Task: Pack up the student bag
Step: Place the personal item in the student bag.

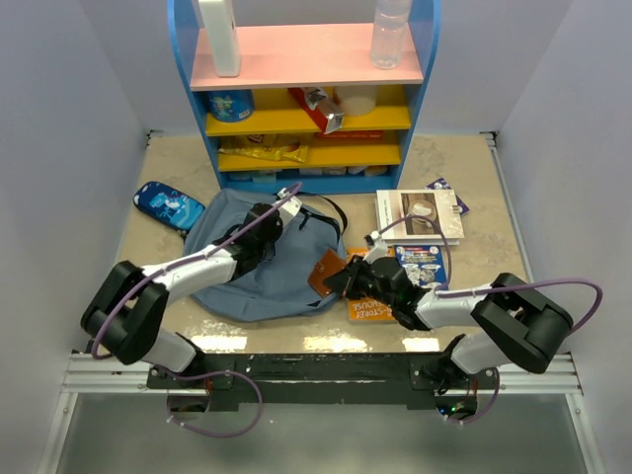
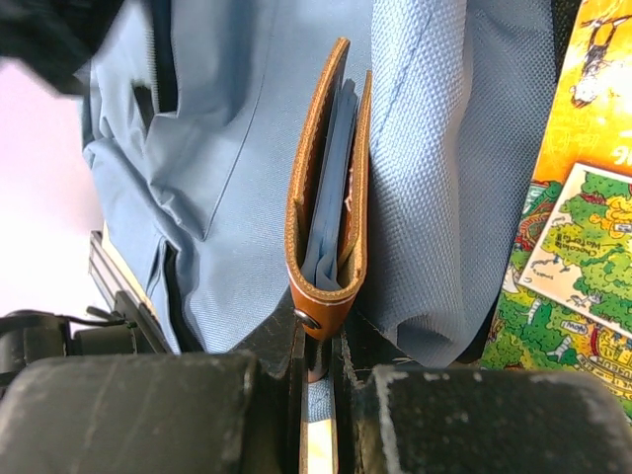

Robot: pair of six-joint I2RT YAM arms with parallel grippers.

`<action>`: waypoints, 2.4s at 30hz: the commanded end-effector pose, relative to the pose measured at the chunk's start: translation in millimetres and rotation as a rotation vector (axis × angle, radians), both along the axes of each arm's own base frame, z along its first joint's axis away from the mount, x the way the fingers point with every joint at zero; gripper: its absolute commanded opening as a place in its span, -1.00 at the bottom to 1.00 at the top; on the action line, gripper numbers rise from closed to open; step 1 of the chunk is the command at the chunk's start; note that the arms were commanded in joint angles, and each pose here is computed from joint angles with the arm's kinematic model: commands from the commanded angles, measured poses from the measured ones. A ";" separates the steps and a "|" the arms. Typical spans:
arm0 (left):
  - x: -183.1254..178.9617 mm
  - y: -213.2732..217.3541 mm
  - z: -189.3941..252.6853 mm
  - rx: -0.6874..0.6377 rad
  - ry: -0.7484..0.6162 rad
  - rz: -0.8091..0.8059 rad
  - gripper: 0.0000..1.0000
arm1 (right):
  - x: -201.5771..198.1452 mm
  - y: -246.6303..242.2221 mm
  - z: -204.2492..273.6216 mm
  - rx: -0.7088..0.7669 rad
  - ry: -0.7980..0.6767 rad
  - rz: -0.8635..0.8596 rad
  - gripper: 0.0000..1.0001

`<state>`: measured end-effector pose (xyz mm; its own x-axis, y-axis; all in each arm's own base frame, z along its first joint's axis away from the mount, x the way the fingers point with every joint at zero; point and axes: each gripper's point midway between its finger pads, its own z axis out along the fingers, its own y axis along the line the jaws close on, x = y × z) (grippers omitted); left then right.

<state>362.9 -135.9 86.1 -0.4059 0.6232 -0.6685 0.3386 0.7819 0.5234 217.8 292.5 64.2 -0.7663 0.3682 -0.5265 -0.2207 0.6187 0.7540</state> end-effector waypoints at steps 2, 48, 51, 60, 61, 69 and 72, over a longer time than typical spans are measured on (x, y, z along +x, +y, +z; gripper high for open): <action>0.9 -14.0 56.7 -0.104 -0.018 -0.080 -1.00 | 4.1 14.9 16.2 0.015 -0.043 0.055 -1.00; -23.9 -35.3 81.4 -0.200 0.161 -0.176 -1.00 | 79.6 149.9 64.8 0.216 -0.214 0.032 -1.00; -22.6 -36.7 83.6 -0.205 0.154 -0.180 -1.00 | 64.1 167.7 52.5 0.207 -0.187 0.081 -1.00; -19.8 -41.5 79.6 -0.220 0.157 -0.185 -1.00 | -2.1 189.9 13.8 0.182 -0.080 0.215 -1.00; -19.6 -42.6 79.4 -0.225 0.158 -0.187 -1.00 | -8.2 188.9 9.6 0.174 -0.070 0.223 -1.00; -23.1 -47.6 80.7 -0.251 0.172 -0.205 -1.00 | 8.1 195.2 0.1 0.164 -0.101 0.229 -0.62; -25.4 -47.9 80.7 -0.252 0.178 -0.208 -1.00 | 41.8 203.6 14.3 0.169 -0.132 0.197 -0.07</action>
<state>310.2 -158.1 115.5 -0.5239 0.6187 -0.5854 0.6045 0.7543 0.2562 244.8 478.4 68.1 -0.7636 0.3461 -0.5451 -0.3783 0.4444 0.8120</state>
